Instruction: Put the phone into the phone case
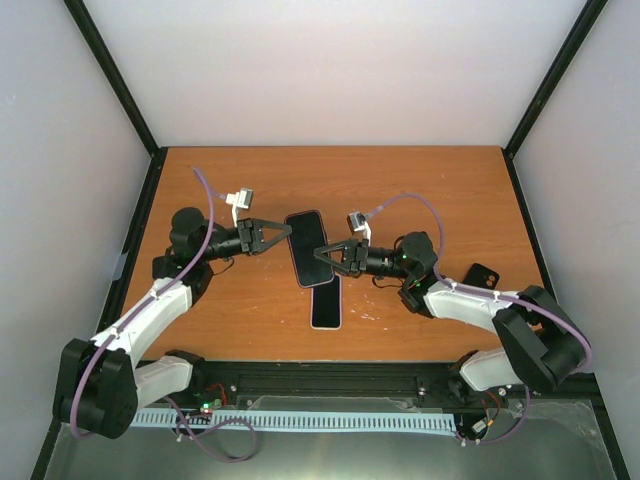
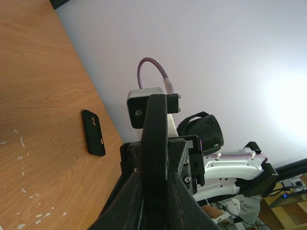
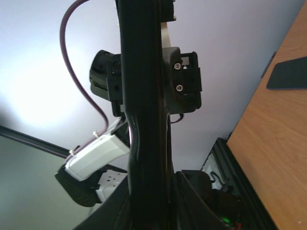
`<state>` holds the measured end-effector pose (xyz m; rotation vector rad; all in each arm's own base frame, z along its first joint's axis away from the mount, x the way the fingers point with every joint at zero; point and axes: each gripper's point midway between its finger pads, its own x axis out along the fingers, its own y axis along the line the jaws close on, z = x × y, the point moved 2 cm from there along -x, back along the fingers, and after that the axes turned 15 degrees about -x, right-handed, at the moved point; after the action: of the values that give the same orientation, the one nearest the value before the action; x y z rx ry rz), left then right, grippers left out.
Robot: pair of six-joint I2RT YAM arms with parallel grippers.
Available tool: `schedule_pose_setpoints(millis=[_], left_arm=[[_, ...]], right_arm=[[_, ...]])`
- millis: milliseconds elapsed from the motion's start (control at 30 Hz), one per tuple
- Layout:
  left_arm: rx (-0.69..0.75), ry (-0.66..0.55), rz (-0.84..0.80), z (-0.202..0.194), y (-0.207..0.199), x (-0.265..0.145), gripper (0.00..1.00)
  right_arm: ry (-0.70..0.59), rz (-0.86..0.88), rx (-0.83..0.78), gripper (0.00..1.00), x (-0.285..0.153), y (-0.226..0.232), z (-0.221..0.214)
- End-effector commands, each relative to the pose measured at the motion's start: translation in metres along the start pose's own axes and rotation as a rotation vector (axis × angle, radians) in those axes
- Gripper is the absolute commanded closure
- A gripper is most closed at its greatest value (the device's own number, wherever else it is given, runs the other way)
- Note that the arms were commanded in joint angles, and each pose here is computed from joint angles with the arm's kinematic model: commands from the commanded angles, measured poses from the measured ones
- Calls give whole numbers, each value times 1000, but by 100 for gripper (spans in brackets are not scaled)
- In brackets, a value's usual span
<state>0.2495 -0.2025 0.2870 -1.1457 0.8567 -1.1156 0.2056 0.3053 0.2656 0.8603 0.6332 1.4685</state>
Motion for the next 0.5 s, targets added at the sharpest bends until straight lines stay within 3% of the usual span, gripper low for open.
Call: schedule_pose_setpoints(millis=[0,167,300,467], left_arm=[[40,-33,59,10,-6,2,93],[21,-3,44,6,-7,2,78],[-18,40,11,-4,-1,1,55],[-51,91,-25,-20,6,2,43]], right_arm=[[-24,16,-117,84,1,23,8],[-60,20,-114,88,1,31,17],[-124,23,-85,89,-1,33,26],[-201,21,-66,89,-1,34,40]])
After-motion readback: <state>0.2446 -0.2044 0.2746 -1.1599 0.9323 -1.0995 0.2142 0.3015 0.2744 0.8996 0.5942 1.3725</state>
